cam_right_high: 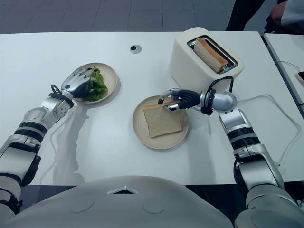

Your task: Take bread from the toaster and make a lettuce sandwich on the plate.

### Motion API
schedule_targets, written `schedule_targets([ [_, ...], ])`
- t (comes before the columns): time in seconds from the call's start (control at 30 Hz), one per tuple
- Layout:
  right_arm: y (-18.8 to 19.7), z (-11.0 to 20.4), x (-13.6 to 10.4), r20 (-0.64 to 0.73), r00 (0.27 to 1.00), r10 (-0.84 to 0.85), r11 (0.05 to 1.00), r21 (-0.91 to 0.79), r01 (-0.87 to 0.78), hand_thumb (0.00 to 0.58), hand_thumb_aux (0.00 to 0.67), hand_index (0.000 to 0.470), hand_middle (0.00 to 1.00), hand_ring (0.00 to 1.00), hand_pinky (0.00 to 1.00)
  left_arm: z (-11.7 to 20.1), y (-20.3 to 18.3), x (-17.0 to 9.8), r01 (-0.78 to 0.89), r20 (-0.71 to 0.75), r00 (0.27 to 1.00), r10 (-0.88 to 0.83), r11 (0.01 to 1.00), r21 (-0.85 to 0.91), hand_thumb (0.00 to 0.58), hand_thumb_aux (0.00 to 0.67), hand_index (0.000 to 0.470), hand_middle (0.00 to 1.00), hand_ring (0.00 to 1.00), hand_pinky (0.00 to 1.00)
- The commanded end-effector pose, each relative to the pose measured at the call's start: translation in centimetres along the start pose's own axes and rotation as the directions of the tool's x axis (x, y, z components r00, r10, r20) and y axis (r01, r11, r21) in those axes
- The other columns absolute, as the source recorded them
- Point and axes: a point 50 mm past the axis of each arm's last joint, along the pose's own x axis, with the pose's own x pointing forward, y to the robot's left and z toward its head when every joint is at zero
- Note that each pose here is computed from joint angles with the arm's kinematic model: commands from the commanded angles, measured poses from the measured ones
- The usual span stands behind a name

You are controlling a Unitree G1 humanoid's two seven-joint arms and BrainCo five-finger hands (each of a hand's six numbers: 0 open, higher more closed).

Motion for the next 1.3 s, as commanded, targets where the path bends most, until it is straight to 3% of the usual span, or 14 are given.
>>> schedule_targets([
  [0.03, 0.3, -0.4, 0.7, -0.011, 1.000, 0.018, 1.000, -0.010, -0.018, 0.580, 0.670, 0.470, 1.00, 1.00, 1.00, 0.3, -0.8, 0.0, 0.044, 0.022, 0.999, -0.044, 0.999, -0.007, 0.580, 0.670, 0.470, 0.00, 0.00, 0.00],
  [0.07, 0.3, -0.5, 0.7, -0.014, 1.000, 0.016, 1.000, -0.016, -0.017, 0.580, 0.670, 0.470, 1.00, 1.00, 1.00, 0.3, -0.9, 0.1, 0.045, 0.023, 0.999, -0.044, 0.999, -0.010, 0.580, 0.670, 0.470, 0.00, 0.00, 0.00],
  [0.1, 0.2, -0.6, 0.7, -0.020, 1.000, 0.017, 1.000, -0.022, -0.017, 0.580, 0.670, 0.470, 1.00, 1.00, 1.00, 0.2, -0.9, 0.1, 0.043, 0.020, 0.999, -0.043, 0.999, -0.012, 0.541, 0.497, 0.348, 0.00, 0.00, 0.00],
  [0.13, 0.3, -0.7, 0.7, -0.028, 0.999, 0.019, 0.999, -0.028, -0.020, 0.580, 0.670, 0.470, 1.00, 1.00, 1.00, 0.2, -0.9, 0.1, 0.038, 0.015, 0.999, -0.037, 0.999, -0.015, 0.374, 0.271, 0.190, 0.00, 0.00, 0.00],
  [0.17, 0.2, -0.8, 0.6, -0.039, 0.999, 0.018, 0.999, -0.034, -0.019, 0.580, 0.670, 0.470, 1.00, 1.00, 1.00, 0.1, -0.8, 0.1, 0.034, 0.012, 0.999, -0.034, 0.999, -0.016, 0.005, 0.003, 0.002, 0.00, 0.00, 0.00],
  [0.2, 0.2, -1.0, 0.6, -0.048, 0.999, 0.012, 0.999, -0.039, -0.014, 0.512, 0.441, 0.310, 1.00, 1.00, 1.00, 0.0, -0.8, 0.1, 0.030, 0.009, 1.000, -0.030, 0.999, -0.018, 0.000, 0.000, 0.000, 0.00, 0.00, 0.00],
  [0.23, 0.0, -1.2, 0.6, -0.059, 0.998, 0.000, 0.999, -0.043, -0.003, 0.092, 0.055, 0.039, 0.99, 0.99, 0.99, 0.0, -0.8, 0.1, 0.030, 0.006, 1.000, -0.030, 0.999, -0.018, 0.000, 0.000, 0.000, 0.00, 0.00, 0.00],
  [0.27, 0.0, -1.3, 0.6, -0.069, 0.998, -0.008, 0.999, -0.048, 0.005, 0.000, 0.000, 0.000, 0.98, 0.98, 0.98, -0.1, -0.9, 0.1, 0.032, 0.004, 0.999, -0.032, 0.999, -0.018, 0.000, 0.000, 0.000, 0.00, 0.00, 0.00],
  [0.5, -0.6, -1.6, 0.5, -0.079, 0.995, -0.055, 0.996, -0.071, 0.049, 0.000, 0.000, 0.000, 0.80, 0.80, 0.80, -0.1, -1.1, 0.1, 0.048, 0.015, 0.999, -0.047, 0.998, -0.030, 0.031, 0.018, 0.013, 0.00, 0.00, 0.00],
  [0.57, -0.7, -1.5, 0.5, -0.071, 0.995, -0.065, 0.995, -0.079, 0.060, 0.000, 0.000, 0.000, 0.75, 0.75, 0.75, 0.0, -1.3, 0.1, 0.058, 0.023, 0.998, -0.058, 0.998, -0.031, 0.460, 0.365, 0.256, 0.00, 0.00, 0.00],
  [0.67, -1.2, -1.2, 0.3, -0.054, 0.994, -0.097, 0.991, -0.094, 0.091, 0.000, 0.000, 0.000, 0.35, 0.35, 0.35, 0.3, -1.4, 0.1, 0.066, 0.038, 0.997, -0.065, 0.997, -0.028, 0.578, 0.628, 0.441, 0.00, 0.00, 0.00],
  [0.7, -1.4, -1.0, 0.3, -0.045, 0.993, -0.111, 0.989, -0.100, 0.106, 0.000, 0.000, 0.000, 0.00, 0.00, 0.00, 0.4, -1.4, 0.2, 0.063, 0.046, 0.997, -0.062, 0.998, -0.026, 0.580, 0.670, 0.470, 0.00, 0.00, 0.00],
  [1.1, -3.9, 1.6, -1.8, 0.058, 0.972, -0.227, 0.961, -0.145, 0.233, 0.000, 0.000, 0.000, 0.00, 0.00, 0.00, 1.7, 4.0, 0.0, -0.282, 0.220, 0.927, 0.305, 0.951, -0.131, 0.580, 0.670, 0.470, 0.00, 0.00, 0.00],
  [1.3, -4.0, 4.6, -2.1, 0.223, 0.949, -0.225, 0.960, -0.116, 0.255, 0.000, 0.000, 0.000, 0.00, 0.00, 0.00, 5.8, 5.4, -0.5, -0.287, 0.402, 0.825, 0.398, 0.907, -0.308, 0.580, 0.670, 0.470, 0.00, 0.00, 0.00],
])
